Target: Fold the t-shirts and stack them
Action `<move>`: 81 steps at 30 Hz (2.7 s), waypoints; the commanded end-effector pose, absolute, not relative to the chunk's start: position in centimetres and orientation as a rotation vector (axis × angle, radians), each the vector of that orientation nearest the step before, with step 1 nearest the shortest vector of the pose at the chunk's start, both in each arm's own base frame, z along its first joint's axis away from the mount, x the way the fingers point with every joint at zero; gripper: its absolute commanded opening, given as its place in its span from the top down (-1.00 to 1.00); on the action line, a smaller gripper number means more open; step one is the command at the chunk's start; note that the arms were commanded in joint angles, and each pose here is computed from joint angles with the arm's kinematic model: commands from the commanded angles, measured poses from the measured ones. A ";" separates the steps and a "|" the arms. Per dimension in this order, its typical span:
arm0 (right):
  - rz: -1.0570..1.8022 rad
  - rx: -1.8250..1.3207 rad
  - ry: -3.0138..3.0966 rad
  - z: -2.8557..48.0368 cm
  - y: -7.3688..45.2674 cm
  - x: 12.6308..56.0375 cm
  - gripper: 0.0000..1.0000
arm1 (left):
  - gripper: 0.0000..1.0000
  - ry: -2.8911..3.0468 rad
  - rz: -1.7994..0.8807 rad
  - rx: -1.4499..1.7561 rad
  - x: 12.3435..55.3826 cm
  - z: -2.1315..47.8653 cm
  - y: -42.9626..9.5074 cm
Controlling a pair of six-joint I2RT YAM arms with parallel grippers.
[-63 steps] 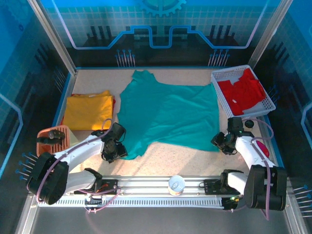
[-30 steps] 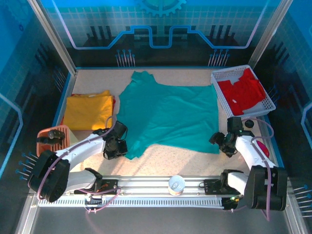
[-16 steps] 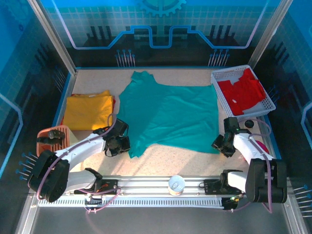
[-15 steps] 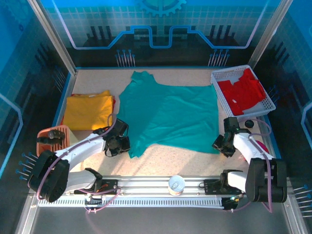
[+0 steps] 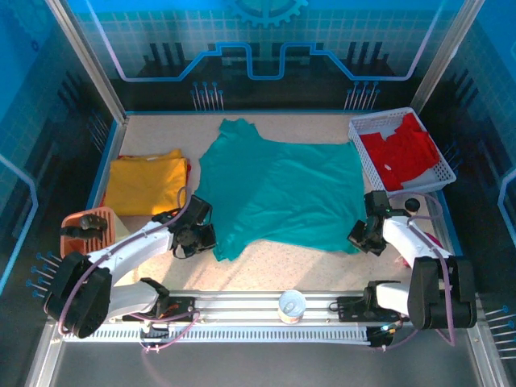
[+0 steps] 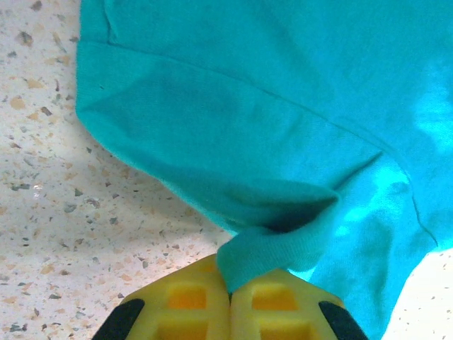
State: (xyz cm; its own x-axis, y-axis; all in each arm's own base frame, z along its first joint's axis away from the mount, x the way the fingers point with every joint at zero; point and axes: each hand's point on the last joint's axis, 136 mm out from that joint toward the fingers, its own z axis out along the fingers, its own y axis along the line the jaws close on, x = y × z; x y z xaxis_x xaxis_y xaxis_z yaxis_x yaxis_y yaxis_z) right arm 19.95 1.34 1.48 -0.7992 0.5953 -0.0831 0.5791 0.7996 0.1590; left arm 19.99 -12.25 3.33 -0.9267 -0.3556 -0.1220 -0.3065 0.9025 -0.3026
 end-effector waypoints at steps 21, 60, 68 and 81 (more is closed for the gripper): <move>0.566 0.337 2.149 30.1 5.2 31.6 1.00 | 1.00 2.271 -0.496 -0.099 30.6 34.2 -11.3; 0.438 0.372 2.081 32.1 3.0 28.0 1.00 | 1.00 1.839 -0.545 0.015 34.0 42.7 -11.2; 0.390 0.490 2.104 19.4 1.5 33.6 1.00 | 1.00 2.028 -0.564 -0.063 42.0 27.3 -11.5; 0.434 0.572 2.118 15.9 -0.8 41.4 1.00 | 1.00 2.103 -0.653 -0.105 49.4 22.8 -11.7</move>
